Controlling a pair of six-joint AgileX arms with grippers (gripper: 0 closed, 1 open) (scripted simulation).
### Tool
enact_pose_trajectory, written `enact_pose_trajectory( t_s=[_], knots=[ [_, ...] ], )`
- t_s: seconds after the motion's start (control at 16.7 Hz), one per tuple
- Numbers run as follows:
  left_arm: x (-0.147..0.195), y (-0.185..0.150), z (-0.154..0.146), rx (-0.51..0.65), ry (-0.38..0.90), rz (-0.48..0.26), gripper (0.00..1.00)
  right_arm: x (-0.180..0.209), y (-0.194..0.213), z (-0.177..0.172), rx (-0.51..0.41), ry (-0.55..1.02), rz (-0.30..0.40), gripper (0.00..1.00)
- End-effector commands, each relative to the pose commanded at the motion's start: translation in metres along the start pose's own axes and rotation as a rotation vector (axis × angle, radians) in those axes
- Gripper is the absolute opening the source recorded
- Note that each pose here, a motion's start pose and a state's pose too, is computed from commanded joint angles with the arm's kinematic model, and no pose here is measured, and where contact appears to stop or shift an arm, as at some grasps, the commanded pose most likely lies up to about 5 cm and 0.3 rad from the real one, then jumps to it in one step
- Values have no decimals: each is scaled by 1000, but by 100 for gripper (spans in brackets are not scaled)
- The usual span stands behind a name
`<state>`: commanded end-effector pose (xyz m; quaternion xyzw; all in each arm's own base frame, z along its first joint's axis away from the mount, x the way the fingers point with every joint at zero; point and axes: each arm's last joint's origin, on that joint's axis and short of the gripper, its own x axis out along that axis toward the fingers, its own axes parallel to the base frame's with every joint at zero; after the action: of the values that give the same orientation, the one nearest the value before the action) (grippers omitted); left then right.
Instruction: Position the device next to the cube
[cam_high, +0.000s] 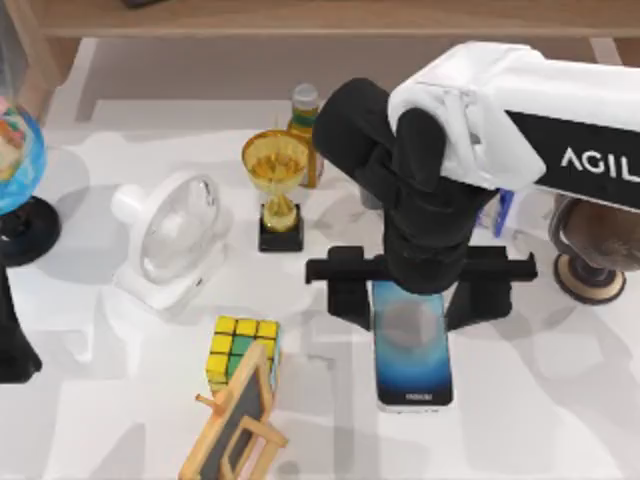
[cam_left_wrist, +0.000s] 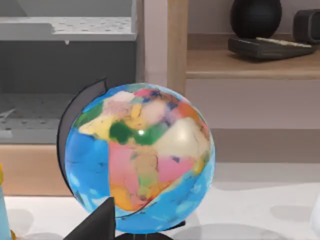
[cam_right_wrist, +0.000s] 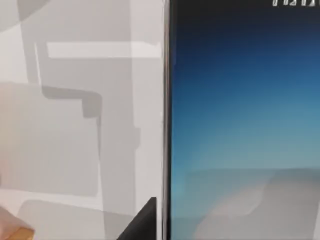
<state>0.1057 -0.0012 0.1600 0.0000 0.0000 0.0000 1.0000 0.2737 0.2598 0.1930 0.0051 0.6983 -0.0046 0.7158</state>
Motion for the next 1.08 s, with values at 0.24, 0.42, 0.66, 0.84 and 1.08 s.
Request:
enact_pose_trajectory(
  t_s=[0.24, 0.42, 0.66, 0.84, 1.08],
  knots=[
    [0, 0, 0, 0, 0, 0, 100, 0, 1, 0, -2, -11, 12, 0],
    [0, 0, 0, 0, 0, 0, 100, 0, 2, 1, -3, -25, 26, 0],
    [0, 0, 0, 0, 0, 0, 100, 2, 4, 1, -6, -44, 46, 0],
    [0, 0, 0, 0, 0, 0, 100, 6, 5, 1, -7, -55, 58, 0],
    [0, 0, 0, 0, 0, 0, 100, 15, 6, 1, -7, -60, 62, 0]
  ],
)
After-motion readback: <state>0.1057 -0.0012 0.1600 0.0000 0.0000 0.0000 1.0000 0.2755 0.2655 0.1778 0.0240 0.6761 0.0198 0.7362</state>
